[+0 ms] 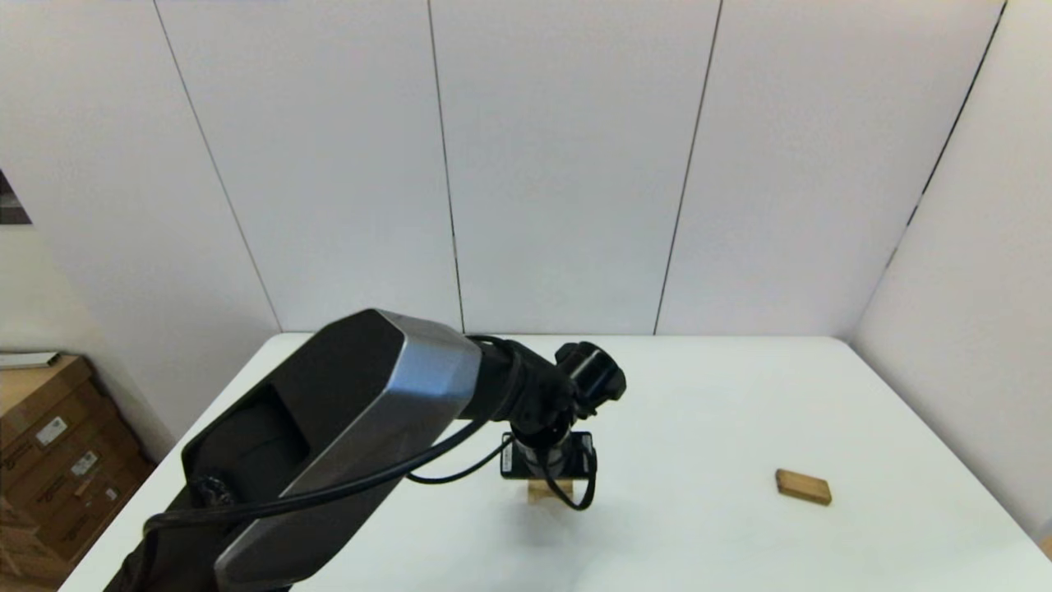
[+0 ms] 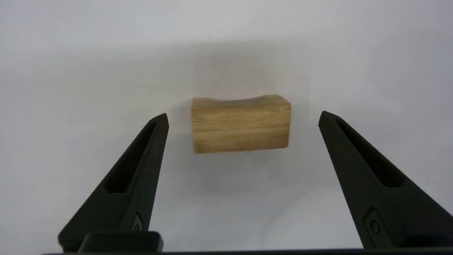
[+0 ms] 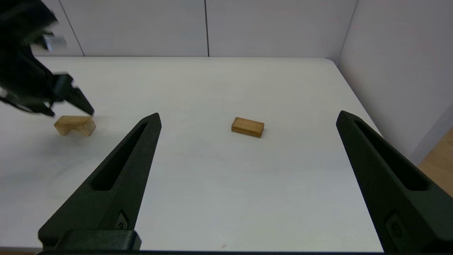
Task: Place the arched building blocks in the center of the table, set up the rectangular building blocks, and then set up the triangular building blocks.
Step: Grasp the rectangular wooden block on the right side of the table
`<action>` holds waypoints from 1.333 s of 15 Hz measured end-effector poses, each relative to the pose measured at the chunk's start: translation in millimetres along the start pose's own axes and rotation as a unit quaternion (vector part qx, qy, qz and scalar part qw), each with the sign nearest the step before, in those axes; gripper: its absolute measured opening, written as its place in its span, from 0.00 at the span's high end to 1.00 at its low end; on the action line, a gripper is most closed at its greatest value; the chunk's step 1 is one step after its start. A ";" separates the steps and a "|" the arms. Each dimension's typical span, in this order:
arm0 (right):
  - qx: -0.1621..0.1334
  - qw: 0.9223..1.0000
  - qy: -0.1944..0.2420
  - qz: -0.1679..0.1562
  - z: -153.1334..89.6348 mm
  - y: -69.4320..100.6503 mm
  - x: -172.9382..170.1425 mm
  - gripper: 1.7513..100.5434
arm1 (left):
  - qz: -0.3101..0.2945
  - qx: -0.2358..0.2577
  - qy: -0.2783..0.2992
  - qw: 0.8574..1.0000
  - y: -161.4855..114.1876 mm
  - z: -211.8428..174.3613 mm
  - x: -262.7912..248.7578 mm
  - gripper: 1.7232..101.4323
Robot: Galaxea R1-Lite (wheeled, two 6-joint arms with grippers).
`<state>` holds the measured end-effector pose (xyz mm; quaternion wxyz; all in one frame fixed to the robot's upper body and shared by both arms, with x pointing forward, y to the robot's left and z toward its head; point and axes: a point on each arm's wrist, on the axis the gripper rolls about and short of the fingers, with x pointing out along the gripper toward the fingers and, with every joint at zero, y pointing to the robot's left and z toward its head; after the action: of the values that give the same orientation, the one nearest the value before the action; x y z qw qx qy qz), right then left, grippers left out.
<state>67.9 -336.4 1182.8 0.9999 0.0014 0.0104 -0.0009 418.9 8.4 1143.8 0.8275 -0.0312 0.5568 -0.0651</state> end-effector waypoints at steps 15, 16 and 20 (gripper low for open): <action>0.000 1.000 0.000 0.000 0.0 0.0 0.0 0.03 | 0.011 -0.074 -0.339 0.938 215.4 -79.2 -403.0 0.06; 0.000 1.000 0.000 0.000 0.0 0.0 0.0 0.03 | 0.032 -0.096 -0.363 0.926 234.6 -102.7 -414.0 0.05; 0.000 1.000 0.000 0.000 0.0 0.0 0.0 0.03 | 0.093 -0.145 -0.403 0.899 270.2 -192.6 -411.9 0.05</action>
<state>67.9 -336.4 1182.8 0.9999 0.0016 0.0104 -0.0009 107.4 338.5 1415.4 0.9697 -0.1226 0.1792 0.1118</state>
